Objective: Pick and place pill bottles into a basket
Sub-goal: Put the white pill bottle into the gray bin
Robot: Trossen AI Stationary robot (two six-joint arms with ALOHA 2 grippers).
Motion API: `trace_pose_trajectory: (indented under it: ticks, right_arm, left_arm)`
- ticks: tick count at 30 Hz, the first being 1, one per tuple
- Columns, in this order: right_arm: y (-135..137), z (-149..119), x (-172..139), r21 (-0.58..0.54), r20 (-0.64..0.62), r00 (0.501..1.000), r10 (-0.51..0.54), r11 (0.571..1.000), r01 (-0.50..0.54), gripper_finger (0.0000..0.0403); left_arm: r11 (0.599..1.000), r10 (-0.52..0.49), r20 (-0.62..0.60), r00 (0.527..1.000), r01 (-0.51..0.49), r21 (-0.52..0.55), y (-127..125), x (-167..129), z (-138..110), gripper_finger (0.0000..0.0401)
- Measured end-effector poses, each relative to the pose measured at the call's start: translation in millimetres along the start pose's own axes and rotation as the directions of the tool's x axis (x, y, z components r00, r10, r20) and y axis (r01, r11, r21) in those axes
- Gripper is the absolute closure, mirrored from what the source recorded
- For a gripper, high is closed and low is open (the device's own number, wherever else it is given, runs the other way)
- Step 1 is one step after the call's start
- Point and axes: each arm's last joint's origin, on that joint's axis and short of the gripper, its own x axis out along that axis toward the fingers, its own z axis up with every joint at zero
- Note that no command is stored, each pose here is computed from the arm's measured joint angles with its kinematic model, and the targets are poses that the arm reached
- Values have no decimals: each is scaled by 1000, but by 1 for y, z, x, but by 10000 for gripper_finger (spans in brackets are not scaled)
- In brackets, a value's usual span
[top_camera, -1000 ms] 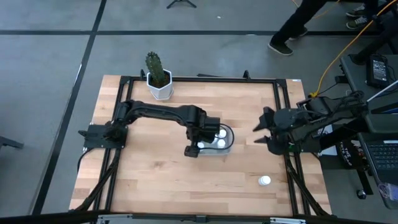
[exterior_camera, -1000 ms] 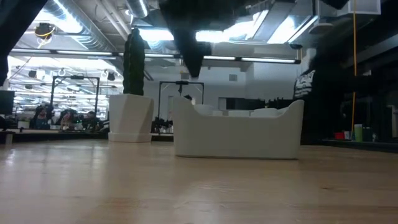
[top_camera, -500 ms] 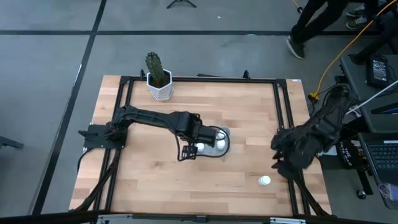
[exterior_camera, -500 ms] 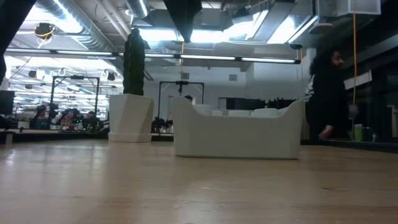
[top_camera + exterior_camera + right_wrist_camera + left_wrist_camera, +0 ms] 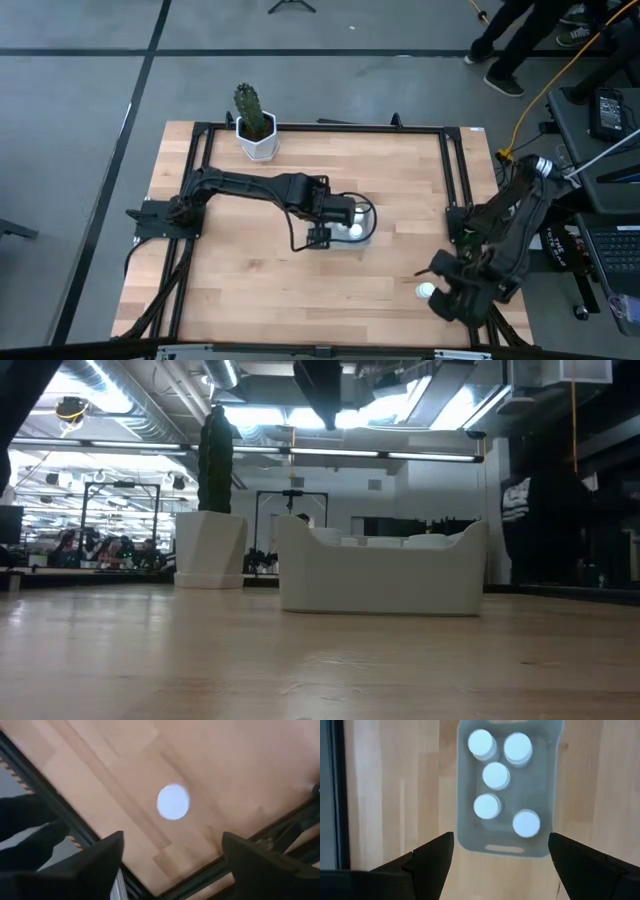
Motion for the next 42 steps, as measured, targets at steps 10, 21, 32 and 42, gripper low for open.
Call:
trace_pose_trajectory:
  ticks: [10, 21, 32, 42]
  right_arm:
    - [21, -5, 40, 68, -12, 988, -152, 986, 153, 10]
    - [18, -4, 96, 68, -84, 993, -87, 993, 93, 6]
    - [-3, -3, 124, 69, -174, 974, -143, 985, 157, 6]
    - [10, 12, 115, 46, -144, 986, -84, 995, 92, 11]
  left_arm:
    - [994, -101, 54, 993, 104, -45, 6, 3, 8, 84]
    - [984, -158, 64, 985, 162, -73, -3, 1, 8, 84]
    - [983, -175, 65, 982, 178, -47, -21, -4, 5, 84]
    - [984, -170, 65, 983, 173, -52, -19, -4, 6, 84]
